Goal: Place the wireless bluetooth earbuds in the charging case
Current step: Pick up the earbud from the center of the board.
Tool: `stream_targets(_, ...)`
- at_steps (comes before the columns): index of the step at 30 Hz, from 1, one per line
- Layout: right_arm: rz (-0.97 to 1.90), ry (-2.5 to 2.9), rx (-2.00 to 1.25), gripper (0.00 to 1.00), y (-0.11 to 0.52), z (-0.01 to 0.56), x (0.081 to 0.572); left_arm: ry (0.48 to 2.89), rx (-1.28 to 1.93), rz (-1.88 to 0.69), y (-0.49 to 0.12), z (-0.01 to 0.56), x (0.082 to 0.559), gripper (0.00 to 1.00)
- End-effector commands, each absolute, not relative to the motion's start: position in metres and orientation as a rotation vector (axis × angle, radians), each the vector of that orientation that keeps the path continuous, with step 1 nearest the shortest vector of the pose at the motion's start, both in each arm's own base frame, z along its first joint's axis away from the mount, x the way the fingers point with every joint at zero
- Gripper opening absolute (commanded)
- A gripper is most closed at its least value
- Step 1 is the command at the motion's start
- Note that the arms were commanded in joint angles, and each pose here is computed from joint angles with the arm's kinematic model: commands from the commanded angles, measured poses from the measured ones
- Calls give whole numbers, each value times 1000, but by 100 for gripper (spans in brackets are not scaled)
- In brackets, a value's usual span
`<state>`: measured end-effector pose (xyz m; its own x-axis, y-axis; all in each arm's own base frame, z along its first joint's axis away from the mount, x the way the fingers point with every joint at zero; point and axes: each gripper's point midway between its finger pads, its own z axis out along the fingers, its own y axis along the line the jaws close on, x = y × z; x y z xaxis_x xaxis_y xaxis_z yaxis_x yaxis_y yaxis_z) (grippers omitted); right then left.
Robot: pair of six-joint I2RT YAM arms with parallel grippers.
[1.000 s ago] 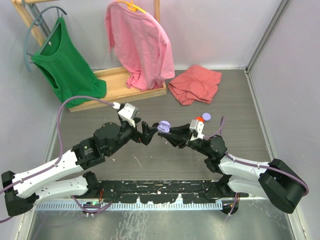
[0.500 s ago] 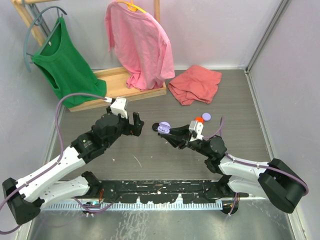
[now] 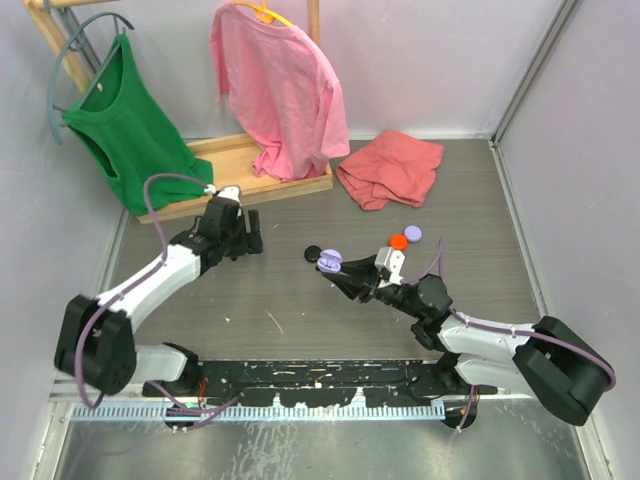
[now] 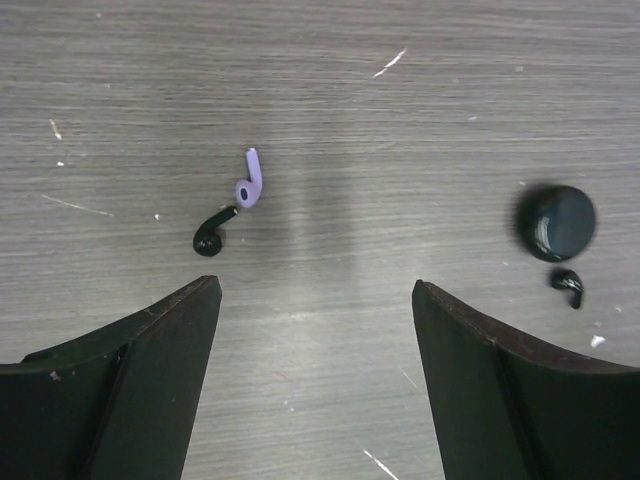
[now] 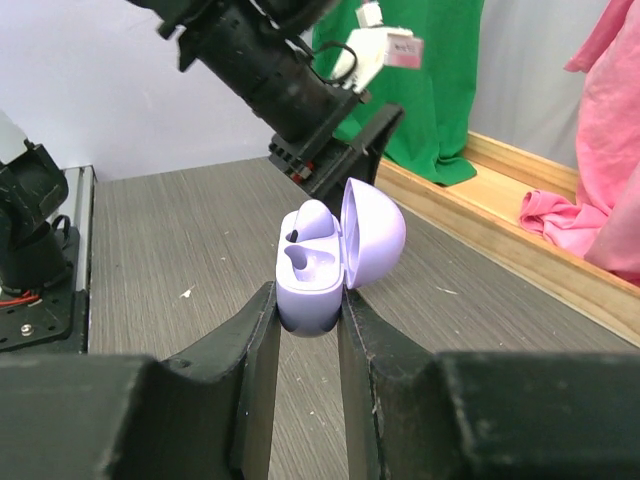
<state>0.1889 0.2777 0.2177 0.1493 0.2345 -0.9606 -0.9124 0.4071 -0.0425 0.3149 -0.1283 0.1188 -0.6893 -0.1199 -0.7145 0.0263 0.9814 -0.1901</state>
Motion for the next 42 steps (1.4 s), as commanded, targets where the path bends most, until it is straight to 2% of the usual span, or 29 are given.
stream_targets(1, 919, 1063, -748, 1, 274, 227, 191, 2316, -92, -283, -135, 120, 352, 78)
stream_targets(12, 907, 1079, -748, 1, 274, 221, 194, 2460, -93, -191, -125, 68, 389, 61)
stream_targets(26, 911, 1083, -749, 1, 274, 220, 193, 2600, -45, -148, -122, 31, 383, 45)
stream_targets(34, 910, 1075, -746, 1, 273, 222, 192, 2673, -2, -236, -134, 23, 364, 23)
stream_targets(42, 911, 1071, -744, 1, 272, 223, 191, 2728, 28, -265, -141, 18, 337, 24)
